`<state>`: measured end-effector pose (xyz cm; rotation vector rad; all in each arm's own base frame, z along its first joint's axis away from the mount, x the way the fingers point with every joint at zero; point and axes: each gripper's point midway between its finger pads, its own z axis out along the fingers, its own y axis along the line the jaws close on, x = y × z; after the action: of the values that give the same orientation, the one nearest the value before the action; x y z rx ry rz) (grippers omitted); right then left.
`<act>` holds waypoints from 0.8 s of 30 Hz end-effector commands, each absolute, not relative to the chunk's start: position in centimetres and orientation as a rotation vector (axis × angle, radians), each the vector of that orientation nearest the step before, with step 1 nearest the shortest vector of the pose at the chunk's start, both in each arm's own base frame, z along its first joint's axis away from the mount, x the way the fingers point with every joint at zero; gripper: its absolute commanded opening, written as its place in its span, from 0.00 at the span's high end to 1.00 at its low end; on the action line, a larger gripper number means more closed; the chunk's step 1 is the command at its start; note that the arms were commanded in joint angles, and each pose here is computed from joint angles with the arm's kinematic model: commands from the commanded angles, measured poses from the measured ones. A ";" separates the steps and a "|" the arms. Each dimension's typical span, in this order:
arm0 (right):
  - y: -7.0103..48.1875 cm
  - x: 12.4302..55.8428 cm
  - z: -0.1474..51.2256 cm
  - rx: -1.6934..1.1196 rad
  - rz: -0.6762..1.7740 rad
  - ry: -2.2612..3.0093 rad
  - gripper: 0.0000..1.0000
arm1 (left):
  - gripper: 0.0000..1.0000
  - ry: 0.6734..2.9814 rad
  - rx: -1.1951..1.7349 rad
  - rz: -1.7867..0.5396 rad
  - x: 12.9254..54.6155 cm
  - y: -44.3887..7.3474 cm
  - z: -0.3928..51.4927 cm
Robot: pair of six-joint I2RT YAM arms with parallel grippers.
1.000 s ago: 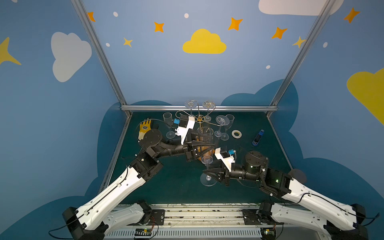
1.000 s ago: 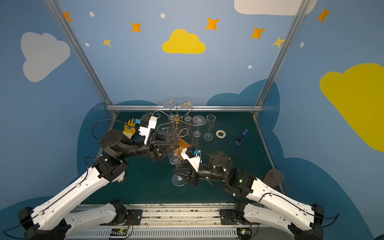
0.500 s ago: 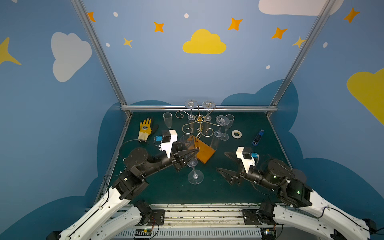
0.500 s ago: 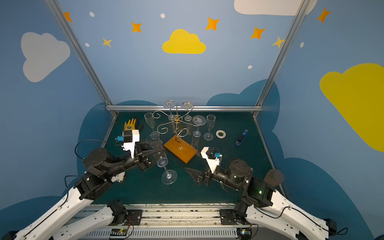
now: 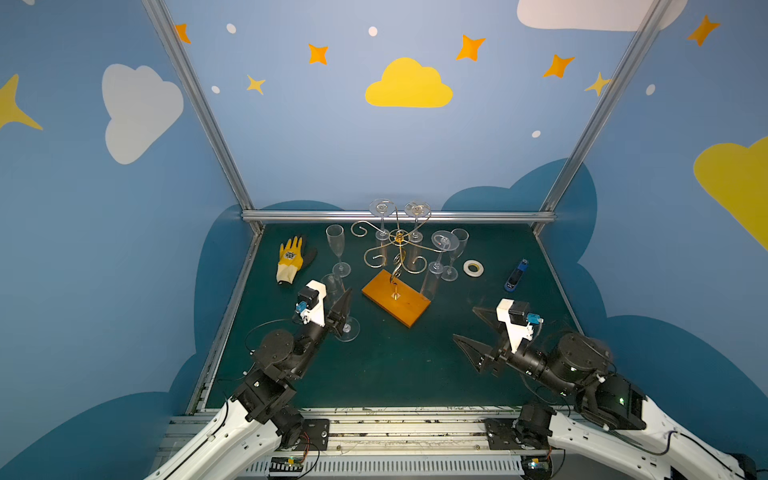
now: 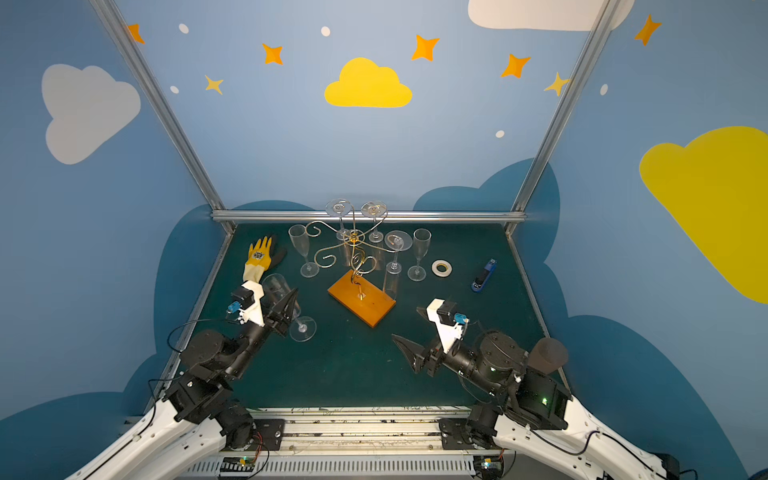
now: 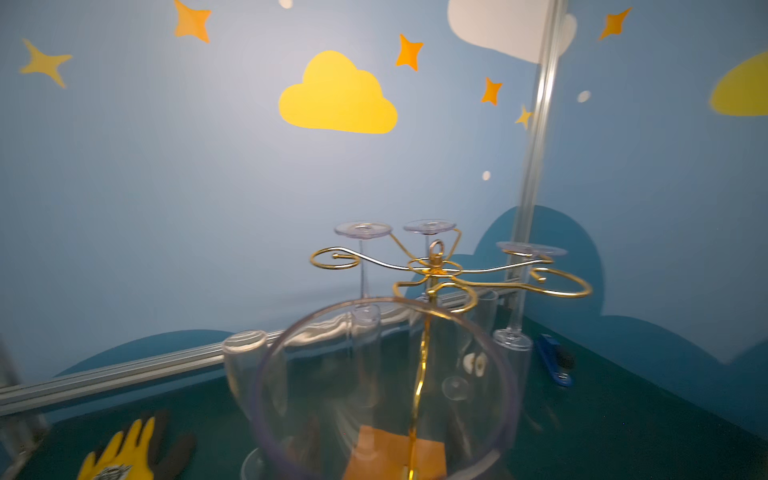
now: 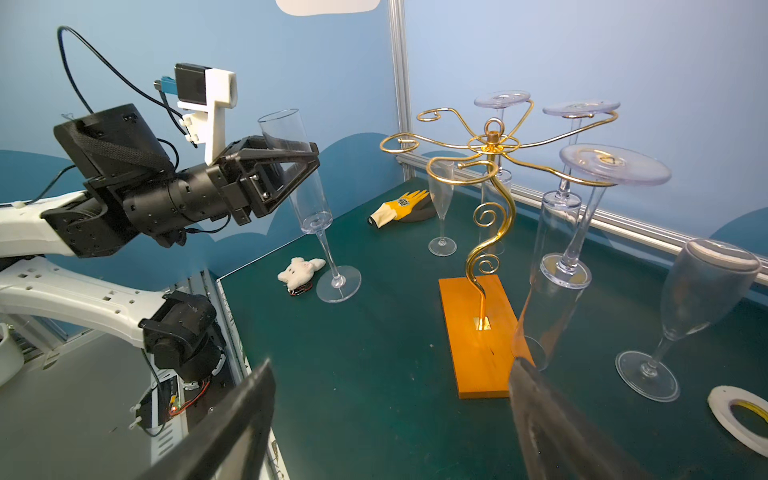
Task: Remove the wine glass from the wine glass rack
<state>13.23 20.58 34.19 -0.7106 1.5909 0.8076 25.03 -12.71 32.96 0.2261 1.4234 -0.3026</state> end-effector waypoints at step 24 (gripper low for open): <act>18.5 17.1 35.0 -0.571 0.533 1.574 0.12 | 0.61 1.431 0.029 -0.203 40.0 -9.0 28.7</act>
<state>16.25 18.90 34.20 -0.6039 1.6003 0.5898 39.32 -8.40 24.31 0.0275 1.5833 -0.1529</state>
